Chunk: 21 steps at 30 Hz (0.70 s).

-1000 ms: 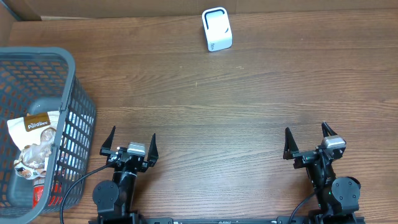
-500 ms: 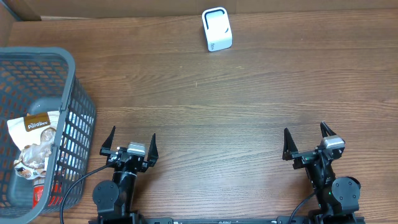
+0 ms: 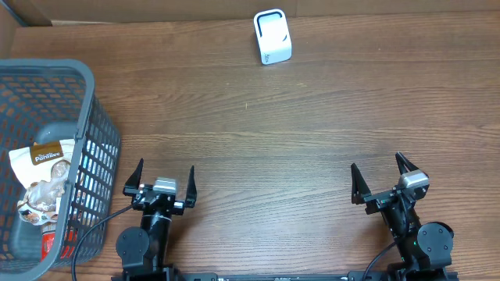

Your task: Scan the item barcode

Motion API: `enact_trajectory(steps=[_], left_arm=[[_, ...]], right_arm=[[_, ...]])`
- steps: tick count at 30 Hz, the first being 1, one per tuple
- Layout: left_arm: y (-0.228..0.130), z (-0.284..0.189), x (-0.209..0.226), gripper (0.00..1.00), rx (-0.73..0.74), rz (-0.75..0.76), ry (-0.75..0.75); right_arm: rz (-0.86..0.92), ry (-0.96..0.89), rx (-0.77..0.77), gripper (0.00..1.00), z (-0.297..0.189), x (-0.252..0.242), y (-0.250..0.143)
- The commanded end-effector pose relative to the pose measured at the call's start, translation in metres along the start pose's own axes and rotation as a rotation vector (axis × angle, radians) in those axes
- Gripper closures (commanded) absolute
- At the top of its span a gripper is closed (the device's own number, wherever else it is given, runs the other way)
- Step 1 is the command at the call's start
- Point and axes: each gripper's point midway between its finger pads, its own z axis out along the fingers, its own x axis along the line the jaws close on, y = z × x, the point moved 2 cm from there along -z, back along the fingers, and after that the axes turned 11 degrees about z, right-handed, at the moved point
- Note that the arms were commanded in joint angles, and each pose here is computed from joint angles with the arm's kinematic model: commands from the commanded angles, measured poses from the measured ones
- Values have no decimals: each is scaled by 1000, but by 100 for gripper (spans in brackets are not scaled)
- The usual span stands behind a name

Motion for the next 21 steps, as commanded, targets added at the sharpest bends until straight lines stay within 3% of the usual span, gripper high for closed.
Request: enact_trajectory(steps=[1, 12, 21], left_arm=[[2, 0, 2, 0, -15, -197, 17], [66, -16, 28, 0, -93, -219, 41], [143, -6, 55, 0, -41, -231, -31]], right_arm=[[2, 20, -10, 0, 0, 3, 0], [-2, 27, -36, 0, -8, 13, 33], [3, 18, 0, 0, -15, 31, 96]])
